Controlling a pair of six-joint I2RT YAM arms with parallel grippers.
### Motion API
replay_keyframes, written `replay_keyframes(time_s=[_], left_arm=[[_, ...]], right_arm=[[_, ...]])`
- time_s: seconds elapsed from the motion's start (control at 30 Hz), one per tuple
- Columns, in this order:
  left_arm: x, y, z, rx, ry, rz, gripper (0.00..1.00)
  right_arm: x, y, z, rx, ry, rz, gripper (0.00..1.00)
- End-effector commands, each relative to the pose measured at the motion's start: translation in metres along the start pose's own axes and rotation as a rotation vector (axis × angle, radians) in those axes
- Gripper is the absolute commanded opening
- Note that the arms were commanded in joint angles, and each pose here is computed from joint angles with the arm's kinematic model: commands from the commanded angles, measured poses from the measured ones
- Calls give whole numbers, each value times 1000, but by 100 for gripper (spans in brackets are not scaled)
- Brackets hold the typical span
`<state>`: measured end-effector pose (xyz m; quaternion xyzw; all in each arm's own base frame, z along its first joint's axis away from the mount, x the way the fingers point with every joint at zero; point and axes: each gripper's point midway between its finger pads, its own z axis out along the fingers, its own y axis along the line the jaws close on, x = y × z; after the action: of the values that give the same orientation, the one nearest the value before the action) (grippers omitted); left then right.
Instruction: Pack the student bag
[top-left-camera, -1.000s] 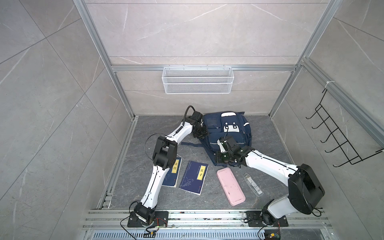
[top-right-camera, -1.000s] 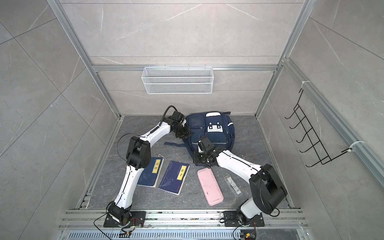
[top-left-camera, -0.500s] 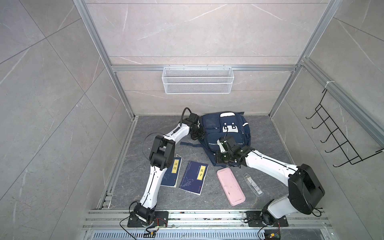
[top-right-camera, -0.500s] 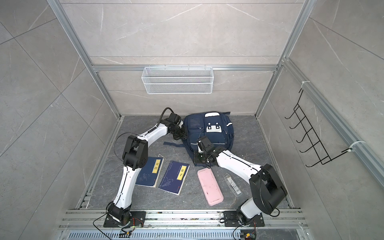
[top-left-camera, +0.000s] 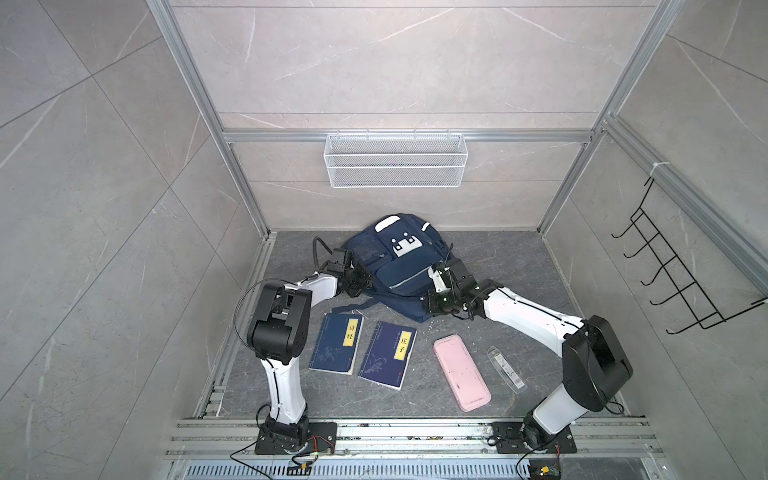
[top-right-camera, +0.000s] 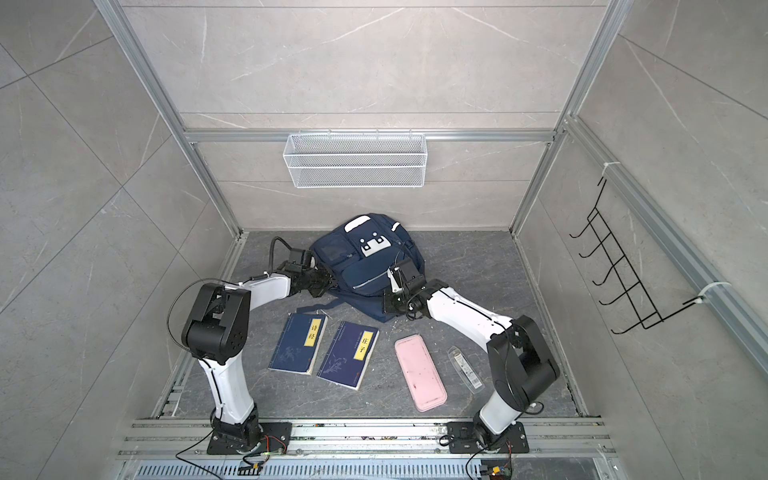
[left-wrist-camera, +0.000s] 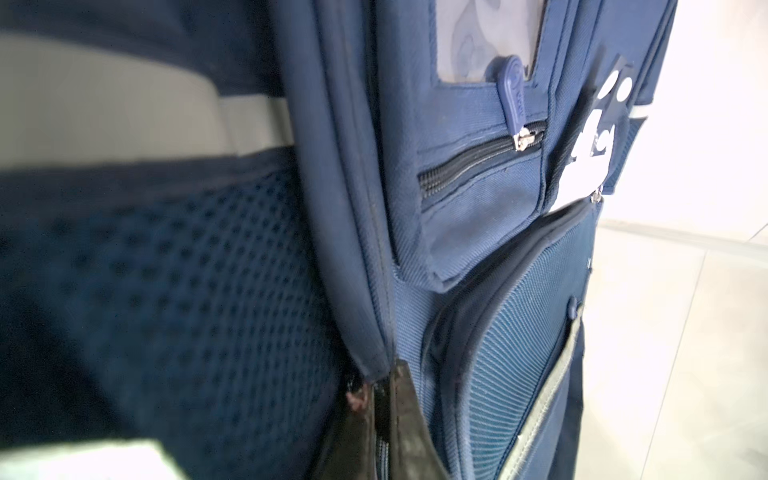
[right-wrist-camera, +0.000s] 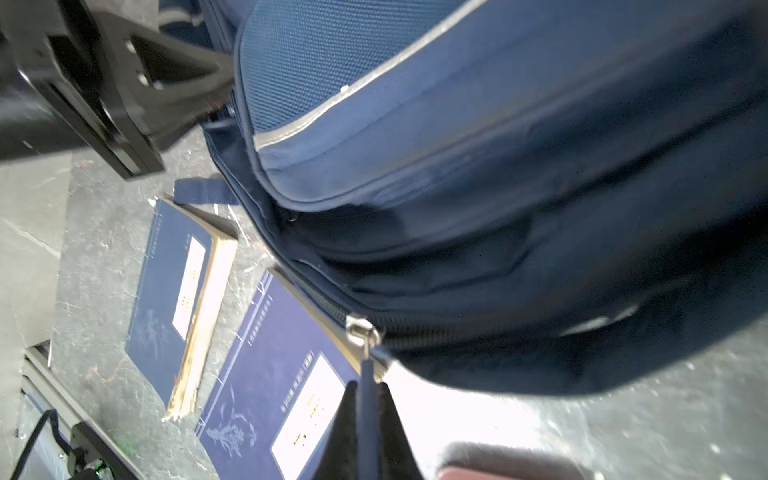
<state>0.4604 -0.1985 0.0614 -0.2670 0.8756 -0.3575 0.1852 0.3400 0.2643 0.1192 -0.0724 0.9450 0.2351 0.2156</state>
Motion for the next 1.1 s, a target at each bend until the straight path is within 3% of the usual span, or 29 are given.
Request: replay_keyframes(time_s=[0.0,0.3,0.63,0.93,1.07], left_arm=[[-8,-42,4,172,-76,-66,0],[3,-92,-8,250,-130,-38,0],[4,-94,-12,251,-129,-33,0],[6,-96,-21,165,-85,93,0],[6,-93,-26,63,-49,201,21]], right_arm=[[-9,15,0,-36,6,-19,1],[9,53,34,-74,79,-52,1],[0,96,71,-163,119,-35,0],[1,80,55,-85,95,-79,0],[9,64,35,-53,77,-84,0]])
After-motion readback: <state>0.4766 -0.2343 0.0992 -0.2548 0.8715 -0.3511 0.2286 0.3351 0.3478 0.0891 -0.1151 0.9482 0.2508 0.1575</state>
